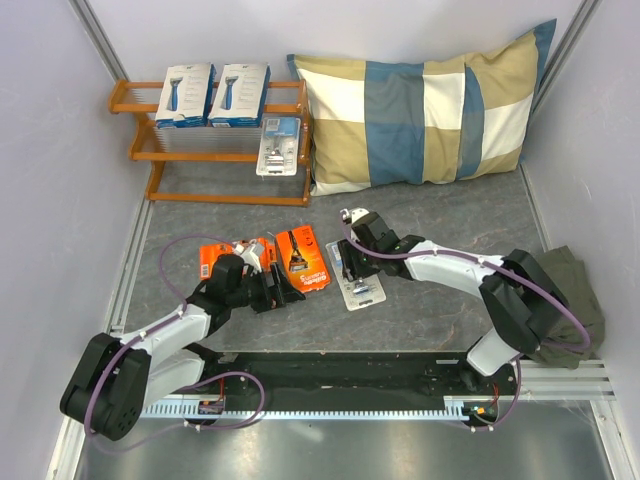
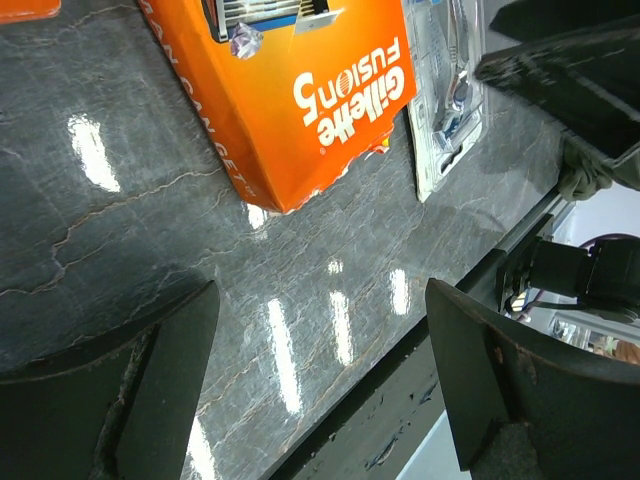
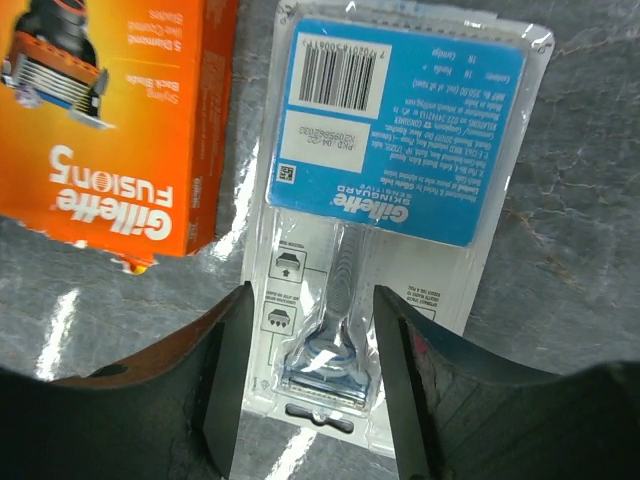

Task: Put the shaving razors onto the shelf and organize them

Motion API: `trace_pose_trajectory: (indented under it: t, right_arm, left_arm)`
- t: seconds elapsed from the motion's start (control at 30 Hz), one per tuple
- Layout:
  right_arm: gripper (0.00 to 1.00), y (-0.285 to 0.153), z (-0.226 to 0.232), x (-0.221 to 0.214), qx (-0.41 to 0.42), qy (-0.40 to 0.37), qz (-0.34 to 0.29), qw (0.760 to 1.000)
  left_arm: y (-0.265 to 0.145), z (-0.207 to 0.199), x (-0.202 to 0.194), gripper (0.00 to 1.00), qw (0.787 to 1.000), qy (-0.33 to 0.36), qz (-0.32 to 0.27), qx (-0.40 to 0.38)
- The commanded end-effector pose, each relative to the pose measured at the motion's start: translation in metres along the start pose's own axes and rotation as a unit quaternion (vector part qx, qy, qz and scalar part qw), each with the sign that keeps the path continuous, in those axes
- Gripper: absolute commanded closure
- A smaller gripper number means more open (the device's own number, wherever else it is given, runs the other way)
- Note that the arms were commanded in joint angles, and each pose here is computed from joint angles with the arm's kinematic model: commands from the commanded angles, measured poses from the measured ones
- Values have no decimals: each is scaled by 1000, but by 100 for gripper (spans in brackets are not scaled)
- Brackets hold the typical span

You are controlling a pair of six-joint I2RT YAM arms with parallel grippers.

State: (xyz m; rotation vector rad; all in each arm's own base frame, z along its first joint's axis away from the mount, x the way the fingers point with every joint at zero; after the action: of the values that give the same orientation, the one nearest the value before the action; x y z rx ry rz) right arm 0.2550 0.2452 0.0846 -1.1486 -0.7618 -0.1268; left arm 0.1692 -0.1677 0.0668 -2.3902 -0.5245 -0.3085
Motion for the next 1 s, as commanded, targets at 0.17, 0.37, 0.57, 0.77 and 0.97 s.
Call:
trace_pose_trajectory:
  t: [0.17,0.37,0.57,0.77,0.97]
  right_arm:
    - [44,20,-9,-10,-64,1,5,998]
    - [57,38,-11,-26,-98,-11,28,995]
    - [86,46,-9,-35,-117,-19,36,992]
    - [100,41,-8,-29,-123,-21,25,992]
    - [100,33,-6,-18,-125,-12,6,992]
  left_arm:
    - [1,-3,3,9,1000,22,-10,-14]
    - [2,-2,2,9,1000,20,-10,-16]
    - [1,-2,1,9,1000,19,-9,-18]
    - [0,-5,3,9,1000,18,-14,-21]
    - [-5,-11,9,9,999,30,-25,-23]
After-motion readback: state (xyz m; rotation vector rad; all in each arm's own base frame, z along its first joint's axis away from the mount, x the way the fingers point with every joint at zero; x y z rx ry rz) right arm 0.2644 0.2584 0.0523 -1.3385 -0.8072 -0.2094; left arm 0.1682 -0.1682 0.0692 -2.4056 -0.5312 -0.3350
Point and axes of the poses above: each gripper's point midway between its finger pads, its own y axis out along the fingers, its own z axis along the line the jaws close on, x = y × z, the point moved 4 cm from there along -y, back along the fingers, and after that the axes turned 2 degrees about -y, right-handed, at the moved point
